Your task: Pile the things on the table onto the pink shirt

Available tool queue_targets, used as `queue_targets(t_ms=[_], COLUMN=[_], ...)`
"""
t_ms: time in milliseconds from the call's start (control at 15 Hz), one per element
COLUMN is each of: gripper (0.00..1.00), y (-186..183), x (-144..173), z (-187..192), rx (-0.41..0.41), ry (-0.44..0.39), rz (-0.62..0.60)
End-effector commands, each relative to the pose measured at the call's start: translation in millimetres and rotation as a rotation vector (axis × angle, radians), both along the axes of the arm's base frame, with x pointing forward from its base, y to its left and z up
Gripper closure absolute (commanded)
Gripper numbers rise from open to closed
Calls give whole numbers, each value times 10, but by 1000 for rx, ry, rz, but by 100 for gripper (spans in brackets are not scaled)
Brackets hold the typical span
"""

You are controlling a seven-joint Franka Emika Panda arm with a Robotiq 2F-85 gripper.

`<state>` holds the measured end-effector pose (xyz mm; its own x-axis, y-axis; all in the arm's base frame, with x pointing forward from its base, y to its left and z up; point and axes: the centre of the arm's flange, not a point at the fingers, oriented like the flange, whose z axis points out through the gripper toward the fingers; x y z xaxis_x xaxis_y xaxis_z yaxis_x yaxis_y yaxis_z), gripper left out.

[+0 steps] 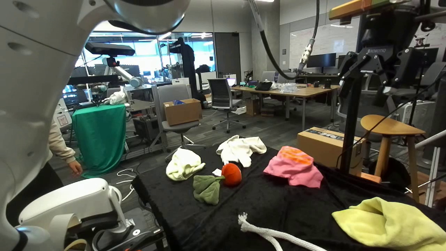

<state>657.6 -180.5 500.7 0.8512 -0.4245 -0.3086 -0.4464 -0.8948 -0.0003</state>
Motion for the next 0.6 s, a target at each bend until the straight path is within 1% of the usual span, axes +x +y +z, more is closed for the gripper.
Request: queue_targets(t_ms=[0,200,533], gripper=[0,0,0], y=[105,176,218], x=[-225,-381,-530], z=[54,82,-5], rx=[31,33,47], ry=[2,2,46], rz=[1,8,-1])
